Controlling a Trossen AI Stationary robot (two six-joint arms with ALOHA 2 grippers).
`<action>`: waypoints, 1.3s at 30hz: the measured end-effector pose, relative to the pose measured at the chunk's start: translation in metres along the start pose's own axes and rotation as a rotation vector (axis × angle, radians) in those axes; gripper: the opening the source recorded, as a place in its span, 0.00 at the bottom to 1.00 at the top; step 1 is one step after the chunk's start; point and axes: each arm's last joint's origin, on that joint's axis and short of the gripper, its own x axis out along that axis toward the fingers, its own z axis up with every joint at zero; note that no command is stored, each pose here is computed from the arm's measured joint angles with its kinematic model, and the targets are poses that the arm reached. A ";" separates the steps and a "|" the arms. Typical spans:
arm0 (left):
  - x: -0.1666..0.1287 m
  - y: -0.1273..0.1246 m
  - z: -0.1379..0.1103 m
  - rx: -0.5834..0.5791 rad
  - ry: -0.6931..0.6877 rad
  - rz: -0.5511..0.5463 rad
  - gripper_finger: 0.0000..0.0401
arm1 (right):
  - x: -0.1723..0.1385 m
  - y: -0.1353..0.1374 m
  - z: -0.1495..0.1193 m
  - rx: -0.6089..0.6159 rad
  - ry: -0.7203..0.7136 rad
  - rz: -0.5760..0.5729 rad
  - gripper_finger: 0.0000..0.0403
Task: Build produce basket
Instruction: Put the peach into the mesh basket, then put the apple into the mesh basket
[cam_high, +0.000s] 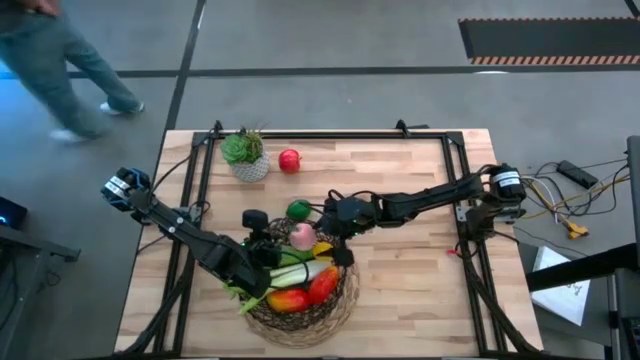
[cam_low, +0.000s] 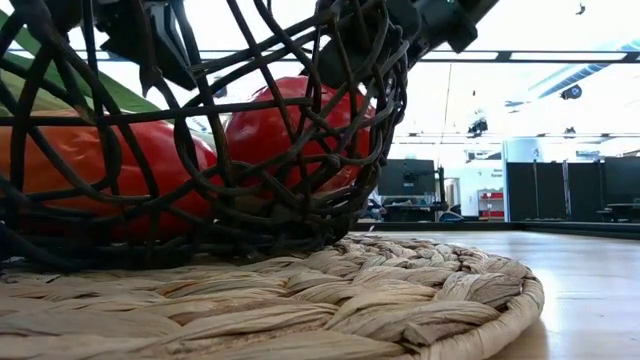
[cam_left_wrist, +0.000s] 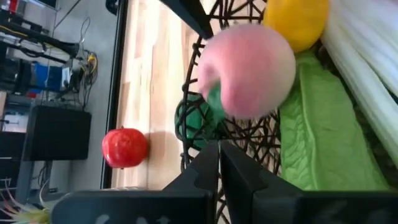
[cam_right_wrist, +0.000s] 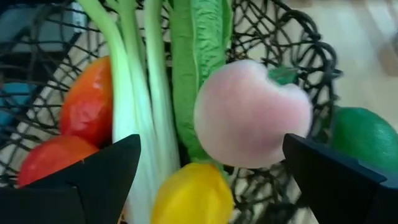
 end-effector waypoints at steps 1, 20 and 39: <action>0.000 0.000 0.000 0.002 0.001 -0.001 0.00 | -0.002 0.002 0.000 -0.010 0.005 -0.008 0.95; -0.030 0.028 0.034 -0.307 -0.127 -0.002 0.00 | -0.063 0.087 -0.030 -0.071 -0.062 -0.359 0.95; 0.086 0.178 0.005 -0.680 0.197 0.011 0.38 | -0.067 0.143 -0.126 0.089 -0.162 -0.613 0.95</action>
